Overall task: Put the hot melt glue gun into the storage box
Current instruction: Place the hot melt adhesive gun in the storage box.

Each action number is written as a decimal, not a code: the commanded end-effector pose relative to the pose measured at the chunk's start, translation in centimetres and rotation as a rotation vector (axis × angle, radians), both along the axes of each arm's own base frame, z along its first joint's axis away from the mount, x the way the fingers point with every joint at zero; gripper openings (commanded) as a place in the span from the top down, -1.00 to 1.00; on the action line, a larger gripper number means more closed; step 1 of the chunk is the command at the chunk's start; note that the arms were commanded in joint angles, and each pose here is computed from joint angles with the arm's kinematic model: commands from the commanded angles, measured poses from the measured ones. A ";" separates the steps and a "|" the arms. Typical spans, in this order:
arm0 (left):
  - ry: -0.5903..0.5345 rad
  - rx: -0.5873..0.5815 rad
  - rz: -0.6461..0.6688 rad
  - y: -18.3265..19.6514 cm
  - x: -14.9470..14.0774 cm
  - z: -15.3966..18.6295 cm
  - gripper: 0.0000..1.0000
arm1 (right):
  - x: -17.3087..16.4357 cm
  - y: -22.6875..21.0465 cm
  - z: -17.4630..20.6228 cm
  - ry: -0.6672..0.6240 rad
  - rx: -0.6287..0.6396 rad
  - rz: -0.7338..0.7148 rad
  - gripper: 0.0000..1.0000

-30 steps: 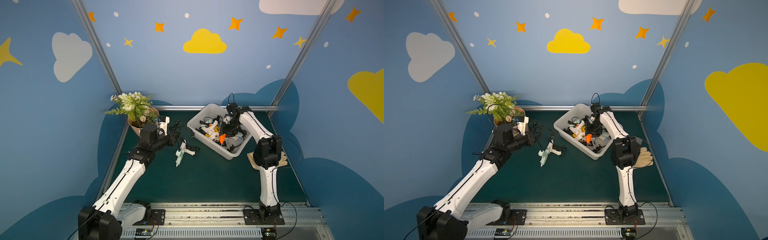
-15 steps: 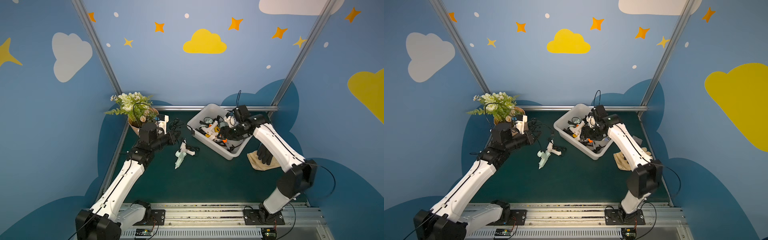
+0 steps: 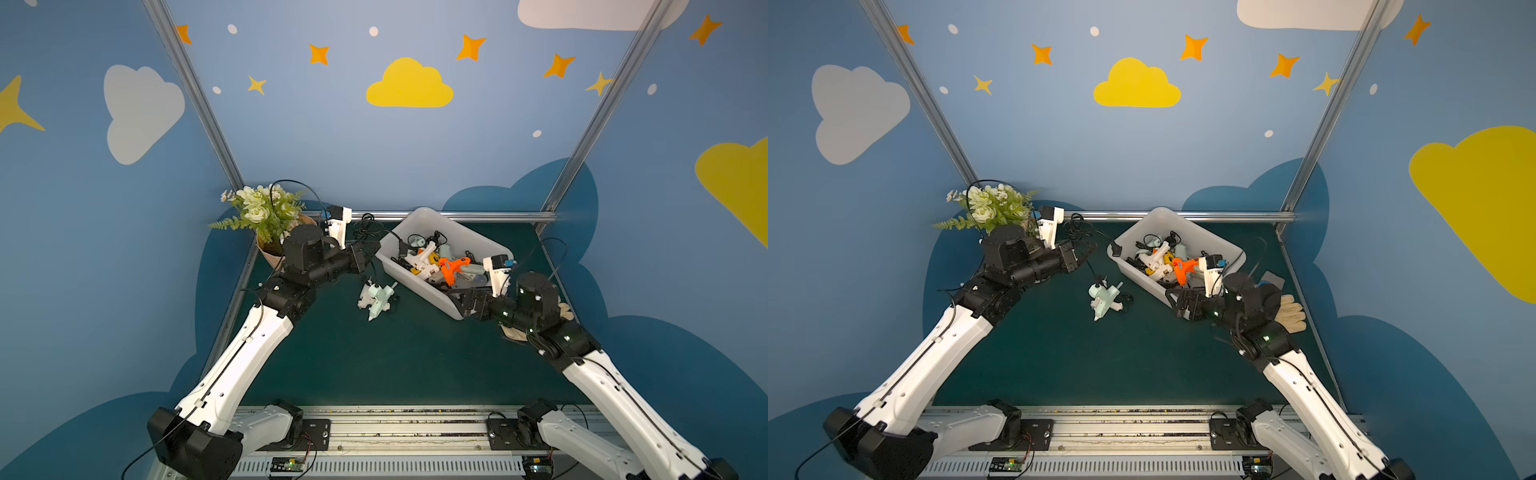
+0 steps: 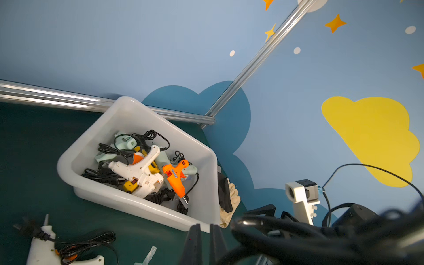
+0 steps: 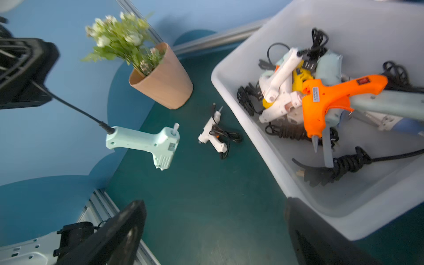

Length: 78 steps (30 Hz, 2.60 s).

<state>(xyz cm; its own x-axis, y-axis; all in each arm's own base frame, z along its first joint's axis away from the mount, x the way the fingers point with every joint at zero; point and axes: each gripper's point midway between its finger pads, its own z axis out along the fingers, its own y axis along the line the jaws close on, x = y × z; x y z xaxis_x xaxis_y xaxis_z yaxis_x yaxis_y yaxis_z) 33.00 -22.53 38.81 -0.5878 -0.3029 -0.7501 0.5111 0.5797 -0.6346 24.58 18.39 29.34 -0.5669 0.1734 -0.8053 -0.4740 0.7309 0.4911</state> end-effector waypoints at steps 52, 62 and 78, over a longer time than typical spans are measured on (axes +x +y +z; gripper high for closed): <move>0.093 -0.169 -0.368 -12.5 0.0 7.2 0.94 | 4.4 10.5 5.8 -0.627 -0.319 0.274 -0.05; 0.107 -0.147 -0.328 -13.2 2.6 6.1 0.94 | 6.9 8.9 6.2 -0.582 -0.337 0.140 0.61; 0.140 -0.081 -0.129 -14.5 14.7 0.7 0.94 | 18.8 3.2 2.1 -0.184 -0.253 -0.034 0.79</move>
